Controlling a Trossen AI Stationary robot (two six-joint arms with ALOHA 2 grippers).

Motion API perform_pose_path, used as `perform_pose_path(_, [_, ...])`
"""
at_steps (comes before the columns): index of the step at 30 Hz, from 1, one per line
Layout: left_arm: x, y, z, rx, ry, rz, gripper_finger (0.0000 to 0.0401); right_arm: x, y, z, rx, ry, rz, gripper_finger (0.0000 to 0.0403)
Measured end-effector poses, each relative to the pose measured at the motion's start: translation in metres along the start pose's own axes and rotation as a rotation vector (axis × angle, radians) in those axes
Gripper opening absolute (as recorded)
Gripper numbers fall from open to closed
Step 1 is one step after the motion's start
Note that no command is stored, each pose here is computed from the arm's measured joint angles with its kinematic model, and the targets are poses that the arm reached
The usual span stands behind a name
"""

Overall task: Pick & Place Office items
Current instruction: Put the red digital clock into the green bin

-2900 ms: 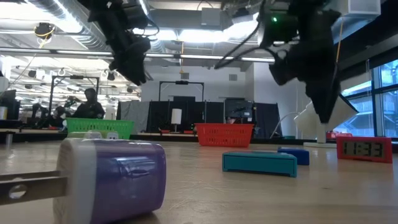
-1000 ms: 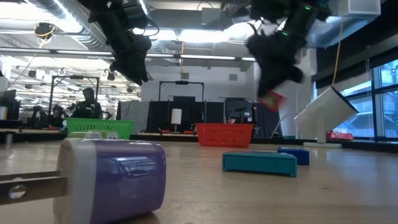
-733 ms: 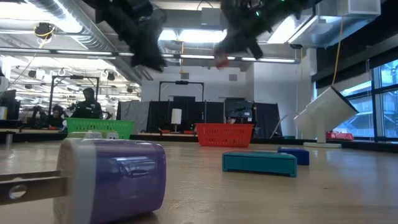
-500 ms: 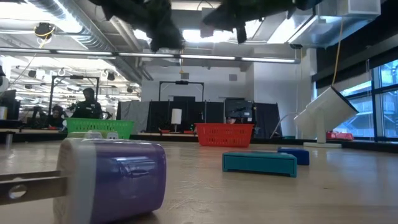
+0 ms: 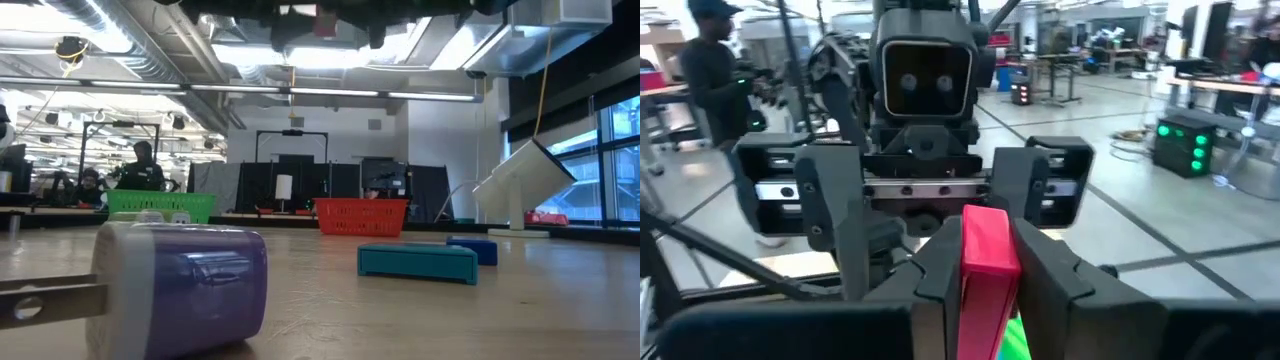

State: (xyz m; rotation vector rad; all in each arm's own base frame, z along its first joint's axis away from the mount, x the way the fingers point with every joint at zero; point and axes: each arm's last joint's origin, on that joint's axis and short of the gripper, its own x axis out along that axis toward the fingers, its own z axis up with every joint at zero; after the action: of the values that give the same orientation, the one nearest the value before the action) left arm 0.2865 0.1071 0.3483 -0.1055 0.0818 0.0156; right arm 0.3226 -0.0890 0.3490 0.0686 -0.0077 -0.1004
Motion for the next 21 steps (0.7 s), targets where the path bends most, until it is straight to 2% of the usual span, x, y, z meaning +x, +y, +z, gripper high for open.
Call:
perform_pose_path(5, [0.003, -0.005, 0.001, 0.046, -0.016, -0.016, 0.0234, 0.0, 0.003, 0.002, -0.006, -0.019, 0.027, 0.0072])
perform_pose_path(13, [0.003, -0.006, 0.001, -0.009, -0.02, -0.031, 0.0205, 0.001, 0.012, 0.008, -0.071, -0.089, 0.052, 0.0072])
perform_pose_path(21, [0.004, -0.007, 0.002, -0.02, -0.031, -0.042, 0.0147, 0.002, 0.016, 0.008, -0.082, -0.097, 0.065, 0.0072])
